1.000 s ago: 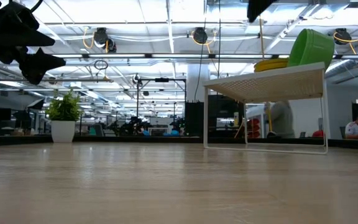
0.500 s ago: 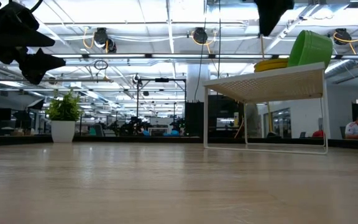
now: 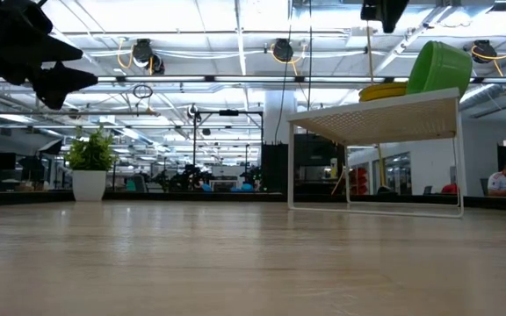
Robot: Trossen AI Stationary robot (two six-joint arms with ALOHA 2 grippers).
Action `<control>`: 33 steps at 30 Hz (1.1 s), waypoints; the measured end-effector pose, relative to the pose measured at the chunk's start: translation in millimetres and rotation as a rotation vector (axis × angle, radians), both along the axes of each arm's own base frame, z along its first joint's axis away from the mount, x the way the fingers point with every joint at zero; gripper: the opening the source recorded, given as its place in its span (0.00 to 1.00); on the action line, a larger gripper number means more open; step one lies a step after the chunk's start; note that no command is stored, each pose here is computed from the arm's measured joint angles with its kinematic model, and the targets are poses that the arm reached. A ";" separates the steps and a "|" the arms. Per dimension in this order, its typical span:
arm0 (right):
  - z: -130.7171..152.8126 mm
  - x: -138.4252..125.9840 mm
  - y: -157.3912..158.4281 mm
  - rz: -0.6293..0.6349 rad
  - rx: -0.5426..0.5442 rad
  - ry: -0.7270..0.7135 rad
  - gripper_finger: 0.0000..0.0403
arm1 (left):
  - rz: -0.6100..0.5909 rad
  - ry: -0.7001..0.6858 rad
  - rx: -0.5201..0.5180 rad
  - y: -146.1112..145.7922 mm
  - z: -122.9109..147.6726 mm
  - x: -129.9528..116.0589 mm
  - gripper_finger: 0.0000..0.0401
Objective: Pick & Place Mini bowls
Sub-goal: Adjust the green bowls on the shelf
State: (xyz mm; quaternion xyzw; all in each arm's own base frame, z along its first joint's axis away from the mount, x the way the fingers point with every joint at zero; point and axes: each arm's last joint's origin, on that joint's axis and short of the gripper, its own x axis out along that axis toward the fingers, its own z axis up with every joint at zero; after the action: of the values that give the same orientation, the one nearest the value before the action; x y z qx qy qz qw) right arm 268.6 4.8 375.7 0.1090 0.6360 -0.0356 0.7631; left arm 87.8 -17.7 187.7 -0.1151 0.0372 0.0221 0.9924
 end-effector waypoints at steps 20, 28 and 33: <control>-88.1 58.2 67.3 0.479 -0.201 0.320 0.52 | -0.048 0.079 -0.074 -1.4 -7.7 -0.9 0.63; -75.3 52.7 61.4 0.519 -0.466 0.288 0.47 | -0.062 0.080 -0.099 -1.9 -7.7 -0.9 0.63; -53.5 40.6 52.7 0.191 -0.524 0.174 0.46 | -0.061 0.083 -0.103 -1.9 -8.0 -1.0 0.63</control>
State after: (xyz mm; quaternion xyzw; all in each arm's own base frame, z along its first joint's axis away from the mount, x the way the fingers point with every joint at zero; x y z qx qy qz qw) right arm 309.2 57.5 322.2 -0.1557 0.6758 -0.1357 0.7076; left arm 86.8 -19.6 179.7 -0.1638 0.0829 -0.0053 0.9830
